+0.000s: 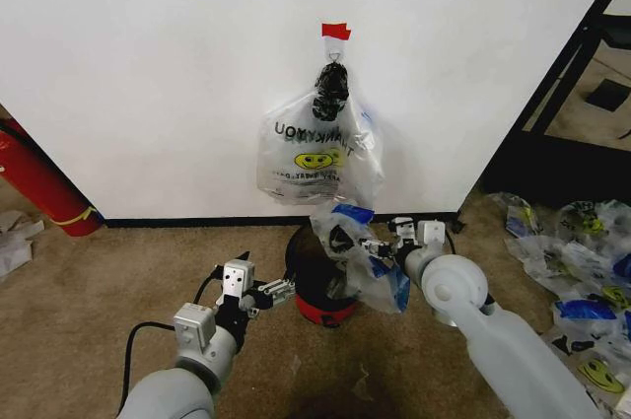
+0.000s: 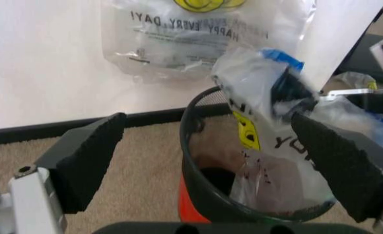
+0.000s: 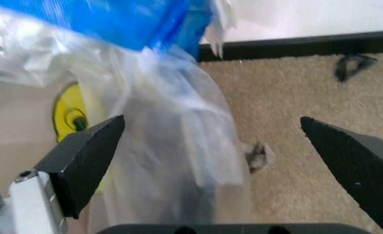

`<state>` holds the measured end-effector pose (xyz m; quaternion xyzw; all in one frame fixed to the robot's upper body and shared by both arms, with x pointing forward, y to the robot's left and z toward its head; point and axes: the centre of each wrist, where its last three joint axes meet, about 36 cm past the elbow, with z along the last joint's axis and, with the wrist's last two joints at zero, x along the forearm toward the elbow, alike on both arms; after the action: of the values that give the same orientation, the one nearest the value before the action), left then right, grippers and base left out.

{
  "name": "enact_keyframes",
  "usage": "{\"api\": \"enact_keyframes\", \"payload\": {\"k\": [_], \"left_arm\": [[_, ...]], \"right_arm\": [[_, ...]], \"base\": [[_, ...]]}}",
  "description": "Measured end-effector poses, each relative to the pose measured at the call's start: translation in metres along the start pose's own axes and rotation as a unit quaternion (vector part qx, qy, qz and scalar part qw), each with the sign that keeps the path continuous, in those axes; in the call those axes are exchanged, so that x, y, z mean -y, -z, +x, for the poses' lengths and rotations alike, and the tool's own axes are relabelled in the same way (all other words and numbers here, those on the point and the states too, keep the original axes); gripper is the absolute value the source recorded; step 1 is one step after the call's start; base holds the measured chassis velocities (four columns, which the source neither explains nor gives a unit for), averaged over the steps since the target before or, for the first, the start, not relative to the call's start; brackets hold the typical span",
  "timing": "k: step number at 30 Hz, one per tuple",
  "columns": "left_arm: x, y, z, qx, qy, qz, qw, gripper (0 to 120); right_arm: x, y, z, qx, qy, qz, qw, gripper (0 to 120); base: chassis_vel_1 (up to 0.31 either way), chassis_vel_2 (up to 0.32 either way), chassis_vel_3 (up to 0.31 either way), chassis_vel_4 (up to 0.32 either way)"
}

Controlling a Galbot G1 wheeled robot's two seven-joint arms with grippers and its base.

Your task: Pick up the garbage bag from the wall and place it over the trash bin.

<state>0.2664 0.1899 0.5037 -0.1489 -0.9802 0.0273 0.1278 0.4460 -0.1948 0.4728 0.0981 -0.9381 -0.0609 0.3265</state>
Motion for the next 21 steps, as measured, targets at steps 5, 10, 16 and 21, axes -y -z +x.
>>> {"api": "enact_keyframes", "payload": {"k": [5,10,16,21], "left_arm": [[0.0,0.001,0.0,0.002,-0.001,-0.001,1.0,100],[0.002,-0.001,0.001,-0.001,-0.001,0.005,1.0,100],[0.001,-0.001,0.001,0.001,-0.001,0.005,1.0,100],[0.002,-0.003,0.0,-0.002,0.0,0.007,1.0,100]], "right_arm": [[-0.005,0.003,-0.015,-0.007,-0.005,0.007,1.0,99],[-0.01,0.006,-0.025,-0.018,-0.001,0.004,1.0,94],[-0.011,0.002,-0.029,-0.029,-0.002,0.0,1.0,79],[-0.011,-0.006,-0.028,-0.038,-0.002,-0.003,0.999,59]], "base": [[0.0,0.0,0.0,0.0],[0.0,0.0,0.0,0.0],[0.0,0.0,0.0,0.0],[0.0,0.0,0.0,0.0]]}}
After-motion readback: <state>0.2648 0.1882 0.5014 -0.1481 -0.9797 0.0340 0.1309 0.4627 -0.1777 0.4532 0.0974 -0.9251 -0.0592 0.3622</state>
